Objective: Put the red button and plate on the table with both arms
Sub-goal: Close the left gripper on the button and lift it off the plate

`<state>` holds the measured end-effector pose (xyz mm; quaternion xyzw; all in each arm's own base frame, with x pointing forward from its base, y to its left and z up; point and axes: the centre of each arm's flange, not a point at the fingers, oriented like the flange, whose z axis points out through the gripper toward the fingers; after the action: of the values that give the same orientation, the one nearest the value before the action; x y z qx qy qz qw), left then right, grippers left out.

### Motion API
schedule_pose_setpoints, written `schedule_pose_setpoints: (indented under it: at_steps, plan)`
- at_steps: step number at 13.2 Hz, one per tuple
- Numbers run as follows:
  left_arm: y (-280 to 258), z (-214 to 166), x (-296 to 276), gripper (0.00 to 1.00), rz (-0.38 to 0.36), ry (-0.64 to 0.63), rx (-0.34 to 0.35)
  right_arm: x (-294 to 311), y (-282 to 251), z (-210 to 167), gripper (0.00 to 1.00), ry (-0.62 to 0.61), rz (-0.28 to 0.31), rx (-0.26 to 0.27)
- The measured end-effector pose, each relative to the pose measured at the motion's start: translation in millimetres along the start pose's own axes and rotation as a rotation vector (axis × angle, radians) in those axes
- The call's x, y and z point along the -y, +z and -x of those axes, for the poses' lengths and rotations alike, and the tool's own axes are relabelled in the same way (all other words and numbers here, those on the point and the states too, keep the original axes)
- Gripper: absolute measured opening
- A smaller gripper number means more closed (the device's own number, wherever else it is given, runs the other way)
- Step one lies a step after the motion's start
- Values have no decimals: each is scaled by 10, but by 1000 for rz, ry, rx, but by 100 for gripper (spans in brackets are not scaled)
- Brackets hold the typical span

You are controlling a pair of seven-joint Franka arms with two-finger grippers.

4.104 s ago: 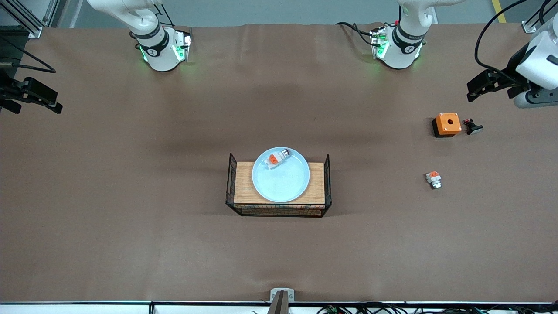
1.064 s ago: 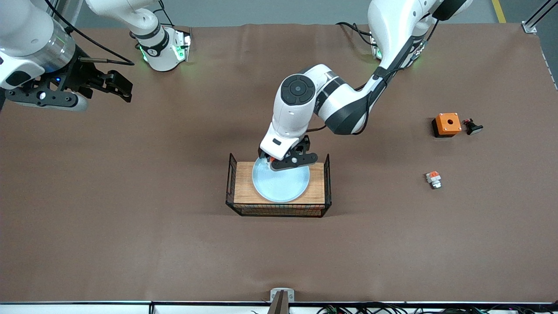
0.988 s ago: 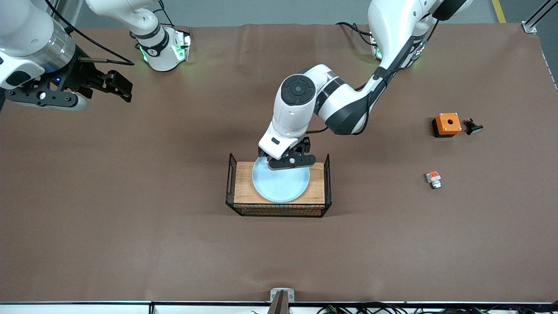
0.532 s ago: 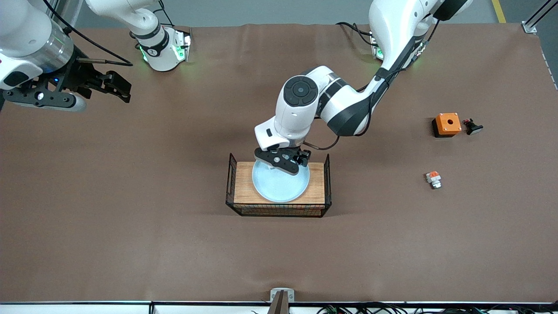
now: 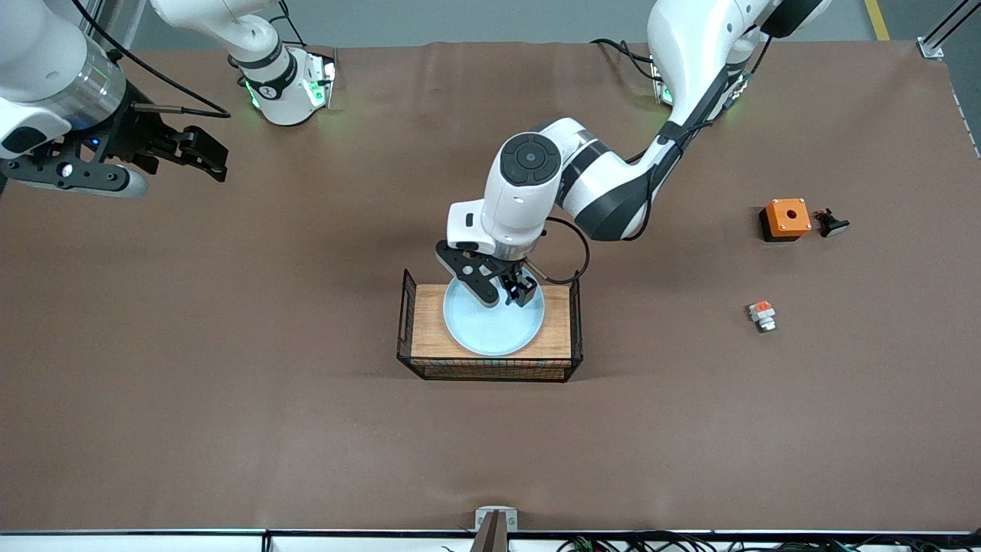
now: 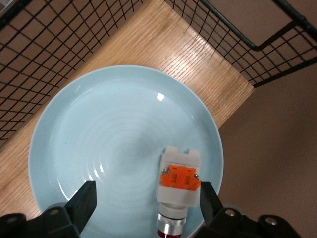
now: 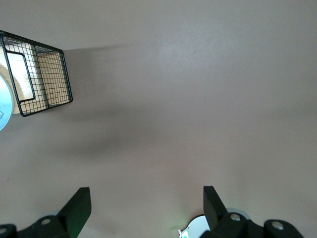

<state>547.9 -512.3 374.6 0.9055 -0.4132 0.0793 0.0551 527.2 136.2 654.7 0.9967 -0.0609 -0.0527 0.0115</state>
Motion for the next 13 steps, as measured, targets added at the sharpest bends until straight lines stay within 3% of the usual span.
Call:
schedule_pose_setpoints:
  at_steps: [5,10,13]
  plan:
    - [107,-28,-112,86,9,72,-16,0,1,-1,100,1,0,0]
    - [343,10,-111,79,21,74,13,0,1,-1,100,1,0,0]
    - [356,7,-124,47,23,70,12,0,1,-1,100,1,0,0]
